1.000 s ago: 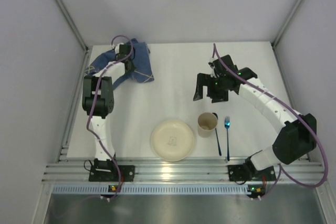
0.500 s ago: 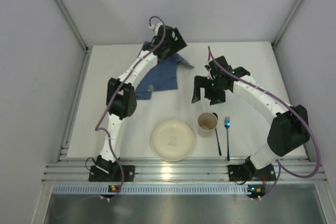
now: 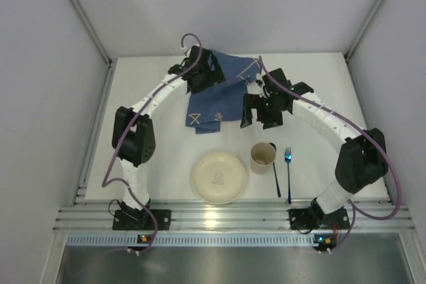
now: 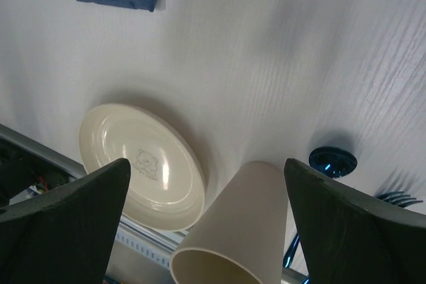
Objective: Set the dinner table for one person
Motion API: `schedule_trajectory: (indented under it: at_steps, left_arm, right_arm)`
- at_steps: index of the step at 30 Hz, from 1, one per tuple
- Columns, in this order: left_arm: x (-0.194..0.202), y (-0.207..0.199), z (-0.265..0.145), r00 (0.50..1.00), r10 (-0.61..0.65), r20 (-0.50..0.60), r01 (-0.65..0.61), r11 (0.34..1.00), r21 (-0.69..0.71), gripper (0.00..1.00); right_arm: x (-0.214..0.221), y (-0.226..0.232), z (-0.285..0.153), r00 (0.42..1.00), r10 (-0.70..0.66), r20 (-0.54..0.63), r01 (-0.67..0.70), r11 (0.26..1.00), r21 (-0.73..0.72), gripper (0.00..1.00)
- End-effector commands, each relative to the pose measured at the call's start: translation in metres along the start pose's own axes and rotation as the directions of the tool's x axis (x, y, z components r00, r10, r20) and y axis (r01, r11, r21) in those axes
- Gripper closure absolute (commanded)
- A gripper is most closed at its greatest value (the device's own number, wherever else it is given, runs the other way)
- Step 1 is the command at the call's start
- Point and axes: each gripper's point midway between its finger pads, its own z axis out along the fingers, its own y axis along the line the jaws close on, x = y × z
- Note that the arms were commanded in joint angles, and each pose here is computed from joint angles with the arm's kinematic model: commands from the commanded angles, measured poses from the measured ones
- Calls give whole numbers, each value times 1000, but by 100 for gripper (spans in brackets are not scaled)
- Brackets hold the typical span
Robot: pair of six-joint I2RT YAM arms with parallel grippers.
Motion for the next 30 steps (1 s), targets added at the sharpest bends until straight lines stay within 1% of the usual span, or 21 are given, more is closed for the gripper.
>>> schedule_trajectory:
  at_steps: [1,2,4,5,7,8,9,12,13,14,15,17,18,23,25,26,27,29,30]
  left_arm:
    - [-39,31,-61,992,34,122,-29,999,-38,2]
    - [-29,47,-59,994,44,104,-37,997,-73,1]
    - [-32,55,-72,992,54,113,-45,996,-80,2]
    - [-25,62,-72,993,63,96,-53,994,-94,1]
    - [-23,67,-79,993,76,90,-67,992,-102,2]
    - [-17,73,-79,994,83,74,-74,990,-118,2]
    - [-17,76,-82,993,84,79,-74,989,-126,2]
    - [-13,94,-81,996,64,61,-54,986,-157,2]
    - [-11,98,-80,998,48,50,-41,988,-151,2]
    - [-7,103,-78,999,30,37,-24,988,-151,2]
    - [-12,113,-78,999,4,38,2,988,-152,2]
    - [-7,121,-76,1000,-28,15,29,990,-135,2]
    - [-14,125,-76,999,-41,36,45,992,-121,2]
    - [-9,135,-67,999,-49,6,50,992,-116,2]
    - [-6,139,-60,999,-54,-6,53,991,-126,1]
    - [-1,135,-59,998,-54,-37,50,994,-95,1]
    - [2,138,-53,997,-59,-49,53,993,-103,2]
    - [3,141,-48,997,-57,-56,51,993,-104,2]
    - [5,146,-43,996,-64,-66,56,992,-110,2]
  right_arm:
    - [-42,3,0,995,-25,100,28,999,-27,0]
    - [-50,1,7,995,-14,96,18,999,-36,0]
    - [-63,-11,14,994,31,102,-27,999,-35,0]
    - [-65,-21,28,996,49,78,-48,999,-13,0]
    - [-82,-29,34,992,83,95,-84,996,8,0]
    - [-83,-37,49,992,106,70,-109,994,32,0]
    - [-96,-35,51,989,121,90,-123,992,23,2]
    - [-106,-41,76,987,143,69,-146,988,42,4]
    - [-107,-44,83,987,149,61,-152,987,49,7]
    - [-107,-48,93,986,159,44,-162,985,60,8]
    - [-106,-48,100,985,168,30,-169,984,58,11]
    - [-101,-49,113,983,181,2,-181,983,41,14]
    - [-100,-48,116,983,183,-4,-182,983,37,16]
    - [-88,-52,130,978,207,-28,-206,978,32,23]
    - [-84,-53,135,976,216,-38,-215,976,28,29]
    - [-81,-54,138,974,223,-48,-222,975,29,32]
    - [-80,-53,141,974,222,-52,-221,975,26,38]
    - [-78,-51,147,973,222,-64,-221,975,18,43]
    - [-77,-50,149,973,219,-69,-218,976,18,50]
